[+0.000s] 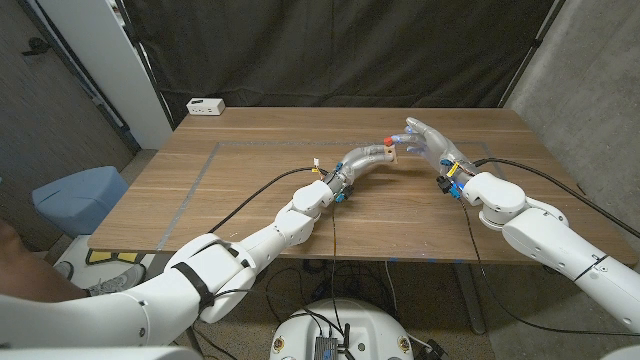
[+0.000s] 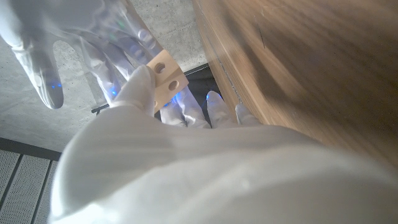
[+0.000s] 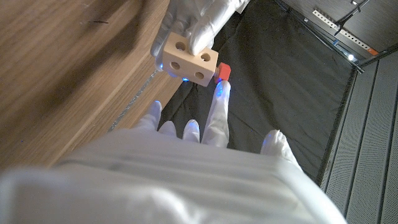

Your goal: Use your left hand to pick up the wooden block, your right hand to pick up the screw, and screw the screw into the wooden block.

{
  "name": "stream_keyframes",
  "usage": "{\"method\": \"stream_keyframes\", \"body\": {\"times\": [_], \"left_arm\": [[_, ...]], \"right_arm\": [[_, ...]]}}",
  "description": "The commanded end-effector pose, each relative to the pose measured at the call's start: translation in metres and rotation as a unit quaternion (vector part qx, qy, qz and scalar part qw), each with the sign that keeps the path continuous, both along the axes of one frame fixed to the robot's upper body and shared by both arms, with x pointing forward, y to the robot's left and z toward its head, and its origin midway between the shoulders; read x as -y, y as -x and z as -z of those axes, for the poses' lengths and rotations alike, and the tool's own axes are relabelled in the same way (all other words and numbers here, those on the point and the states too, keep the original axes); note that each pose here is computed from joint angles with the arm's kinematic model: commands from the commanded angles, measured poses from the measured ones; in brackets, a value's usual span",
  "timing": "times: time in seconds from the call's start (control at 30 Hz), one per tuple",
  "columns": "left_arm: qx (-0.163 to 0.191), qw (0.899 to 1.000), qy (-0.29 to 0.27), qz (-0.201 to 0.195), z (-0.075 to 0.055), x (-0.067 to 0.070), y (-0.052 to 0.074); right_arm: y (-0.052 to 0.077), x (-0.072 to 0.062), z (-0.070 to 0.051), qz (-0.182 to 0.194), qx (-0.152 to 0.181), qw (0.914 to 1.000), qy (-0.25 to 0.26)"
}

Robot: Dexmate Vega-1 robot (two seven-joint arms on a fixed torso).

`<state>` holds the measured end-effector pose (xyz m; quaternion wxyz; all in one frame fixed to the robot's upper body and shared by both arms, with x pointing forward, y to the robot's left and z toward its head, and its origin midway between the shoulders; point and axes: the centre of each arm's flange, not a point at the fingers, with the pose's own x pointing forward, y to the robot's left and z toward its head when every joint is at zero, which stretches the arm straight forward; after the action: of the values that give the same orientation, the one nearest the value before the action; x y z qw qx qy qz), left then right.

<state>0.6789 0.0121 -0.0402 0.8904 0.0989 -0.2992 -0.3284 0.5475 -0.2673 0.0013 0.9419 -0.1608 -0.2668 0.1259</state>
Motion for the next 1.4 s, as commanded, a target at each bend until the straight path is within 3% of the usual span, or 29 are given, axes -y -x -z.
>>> {"method": "stream_keyframes", "body": {"times": [0.03, 0.8, 1.4], "left_arm": [[0.002, 1.0, -0.002, 0.001, -0.003, 0.0, -0.001], [0.01, 1.0, -0.016, -0.017, -0.01, -0.001, -0.004], [0.021, 0.999, -0.026, -0.027, -0.013, -0.004, -0.002]], "right_arm": [[-0.001, 0.0, -0.001, -0.007, -0.002, 0.9999, 0.008], [-0.005, 0.003, -0.004, -0.018, -0.007, 0.9998, 0.004], [0.004, 0.021, -0.01, 0.036, 0.019, 0.9991, -0.011]]}}
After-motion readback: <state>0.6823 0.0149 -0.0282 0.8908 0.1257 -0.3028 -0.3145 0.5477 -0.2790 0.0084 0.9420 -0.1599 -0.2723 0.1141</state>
